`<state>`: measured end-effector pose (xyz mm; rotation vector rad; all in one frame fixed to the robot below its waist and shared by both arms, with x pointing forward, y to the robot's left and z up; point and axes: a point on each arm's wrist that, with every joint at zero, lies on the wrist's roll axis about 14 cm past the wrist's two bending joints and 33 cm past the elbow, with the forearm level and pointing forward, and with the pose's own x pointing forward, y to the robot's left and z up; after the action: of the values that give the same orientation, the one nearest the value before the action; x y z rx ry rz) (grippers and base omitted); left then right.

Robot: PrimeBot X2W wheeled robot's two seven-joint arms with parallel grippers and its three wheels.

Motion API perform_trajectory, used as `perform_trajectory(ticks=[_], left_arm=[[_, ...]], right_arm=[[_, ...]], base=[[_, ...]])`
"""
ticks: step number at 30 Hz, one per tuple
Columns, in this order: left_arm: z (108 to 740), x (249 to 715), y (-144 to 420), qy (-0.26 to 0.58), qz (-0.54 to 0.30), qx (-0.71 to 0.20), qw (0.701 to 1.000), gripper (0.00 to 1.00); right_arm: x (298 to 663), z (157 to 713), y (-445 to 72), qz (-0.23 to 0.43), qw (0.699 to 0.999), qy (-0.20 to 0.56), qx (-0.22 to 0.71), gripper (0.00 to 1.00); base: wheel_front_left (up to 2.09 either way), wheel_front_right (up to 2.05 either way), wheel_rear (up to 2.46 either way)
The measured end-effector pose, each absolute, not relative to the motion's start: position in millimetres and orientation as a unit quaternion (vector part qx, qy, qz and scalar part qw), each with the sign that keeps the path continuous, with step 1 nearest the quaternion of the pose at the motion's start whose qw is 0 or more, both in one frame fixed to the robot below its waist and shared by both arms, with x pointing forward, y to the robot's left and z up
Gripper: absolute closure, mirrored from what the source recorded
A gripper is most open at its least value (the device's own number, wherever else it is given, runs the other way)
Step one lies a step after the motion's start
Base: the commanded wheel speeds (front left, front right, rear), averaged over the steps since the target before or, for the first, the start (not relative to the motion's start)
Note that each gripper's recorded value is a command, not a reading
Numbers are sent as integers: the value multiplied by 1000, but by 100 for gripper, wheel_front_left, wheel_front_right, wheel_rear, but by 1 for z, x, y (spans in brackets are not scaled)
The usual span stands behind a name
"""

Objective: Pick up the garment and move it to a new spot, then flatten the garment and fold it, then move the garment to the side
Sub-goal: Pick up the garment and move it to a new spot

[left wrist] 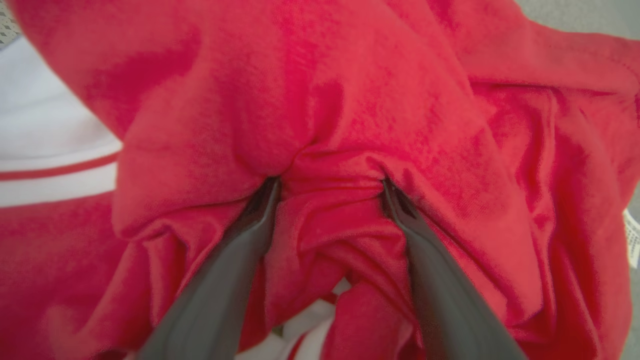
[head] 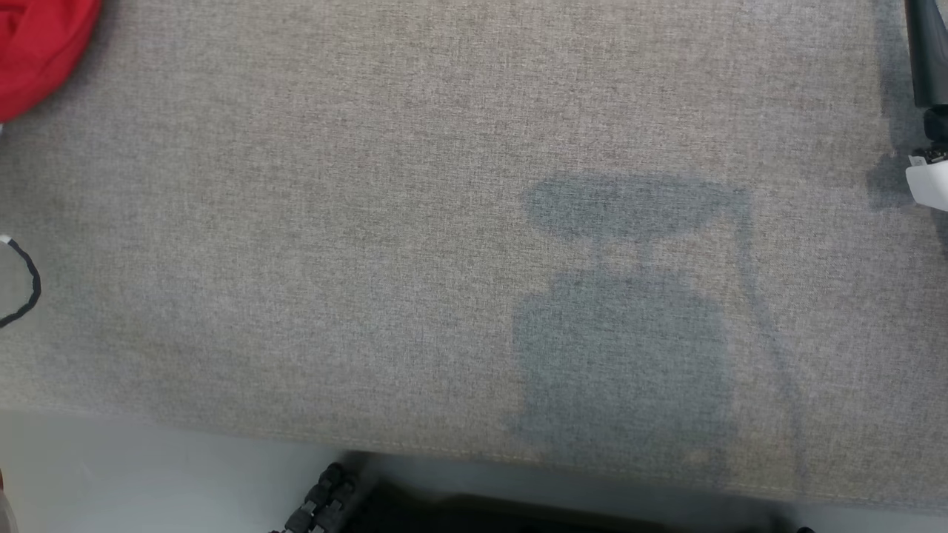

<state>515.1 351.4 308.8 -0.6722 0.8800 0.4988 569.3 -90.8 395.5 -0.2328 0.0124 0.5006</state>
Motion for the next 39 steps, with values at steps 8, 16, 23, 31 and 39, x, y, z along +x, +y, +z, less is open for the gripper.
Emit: perform_trajectory(ticks=[8,16,23,31,39], left_arm=[[310,523,347,415,235,-320,819,100],[330,539,311,407,173,-339,831,100],[357,548,263,405,79,-330,849,100],[405,549,249,370,26,-312,875,100],[430,533,211,362,-27,-309,879,100]], right_arm=[[571,397,-95,242,963,5,-118,0],[571,411,-88,243,964,-11,-110,0],[560,424,-73,250,964,-23,-85,0],[539,448,-59,252,965,-38,-54,0],[513,465,-57,239,970,-37,-27,0]], base=[[0,0,0],[0,0,0],[0,0,0],[0,0,0],[0,0,0]])
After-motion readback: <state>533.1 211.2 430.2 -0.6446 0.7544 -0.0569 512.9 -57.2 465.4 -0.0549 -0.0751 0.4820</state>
